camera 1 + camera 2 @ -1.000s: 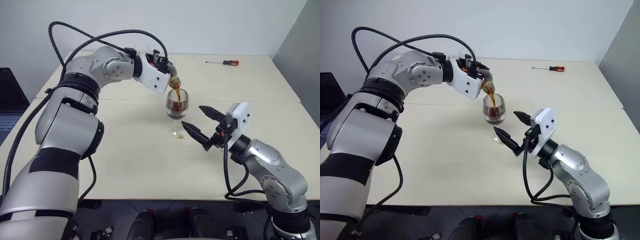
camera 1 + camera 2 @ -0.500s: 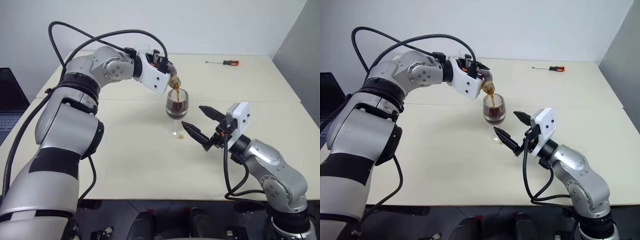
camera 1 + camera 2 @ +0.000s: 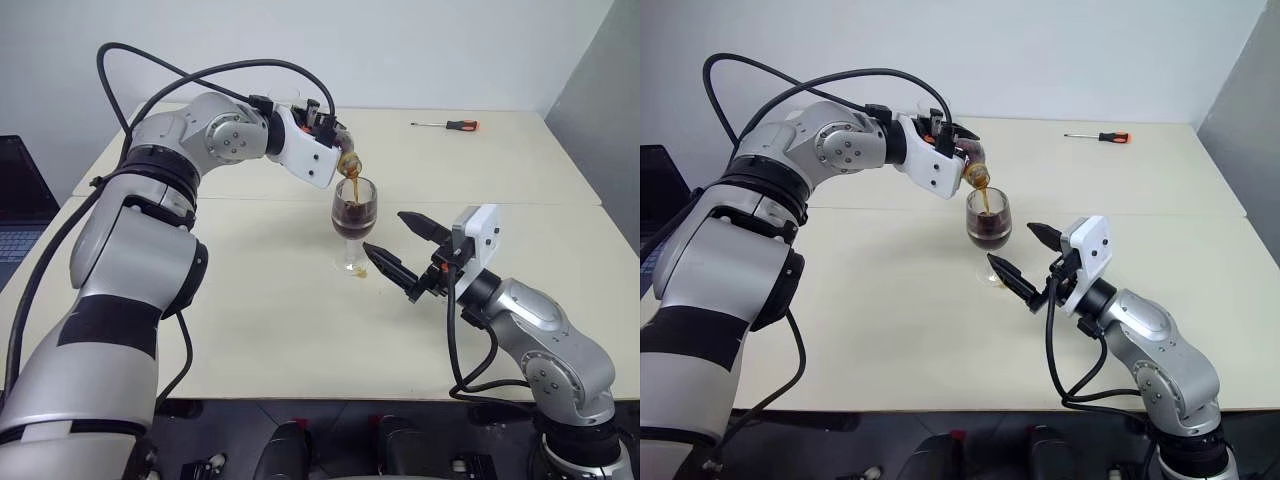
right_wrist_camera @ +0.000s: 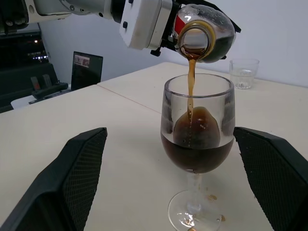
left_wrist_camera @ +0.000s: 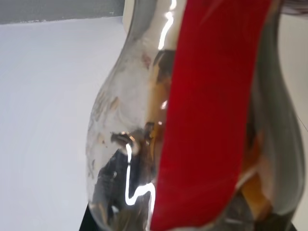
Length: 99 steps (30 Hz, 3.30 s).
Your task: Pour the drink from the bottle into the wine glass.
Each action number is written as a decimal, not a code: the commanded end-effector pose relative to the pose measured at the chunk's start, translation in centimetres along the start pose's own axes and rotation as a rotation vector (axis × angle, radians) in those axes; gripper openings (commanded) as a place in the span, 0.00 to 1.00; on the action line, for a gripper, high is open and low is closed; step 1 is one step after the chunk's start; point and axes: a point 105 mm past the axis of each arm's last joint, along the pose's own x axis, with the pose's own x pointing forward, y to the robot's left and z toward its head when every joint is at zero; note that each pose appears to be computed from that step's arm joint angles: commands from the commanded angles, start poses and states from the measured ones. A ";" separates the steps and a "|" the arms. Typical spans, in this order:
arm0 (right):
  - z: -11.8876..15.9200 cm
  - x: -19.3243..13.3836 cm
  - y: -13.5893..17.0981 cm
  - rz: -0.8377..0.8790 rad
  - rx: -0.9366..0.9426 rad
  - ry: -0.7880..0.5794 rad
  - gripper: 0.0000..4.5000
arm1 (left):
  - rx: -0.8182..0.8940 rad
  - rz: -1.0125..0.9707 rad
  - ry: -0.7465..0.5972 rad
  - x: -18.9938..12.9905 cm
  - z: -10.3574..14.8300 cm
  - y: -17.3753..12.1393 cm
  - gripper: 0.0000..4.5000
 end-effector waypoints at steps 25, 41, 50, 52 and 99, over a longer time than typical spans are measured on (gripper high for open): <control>1.0 0.0 0.1 0.009 -0.036 -0.035 1.00 | -0.126 0.080 -0.015 -1.2 -0.5 1.8 0.32; 0.9 0.0 0.1 0.002 -0.031 -0.033 1.00 | -0.449 0.164 -0.073 -1.2 -1.1 0.8 0.32; 1.0 0.2 0.1 -0.001 -0.029 -0.040 1.00 | -0.720 0.299 -0.153 -1.0 -1.3 1.8 0.32; 1.0 0.2 0.2 -0.002 -0.027 -0.043 1.00 | -0.807 0.340 -0.175 -1.1 -1.5 1.9 0.32; 0.7 -1.5 2.8 0.208 -0.045 -0.061 1.00 | -1.568 0.897 0.269 -9.6 -0.9 -11.6 0.32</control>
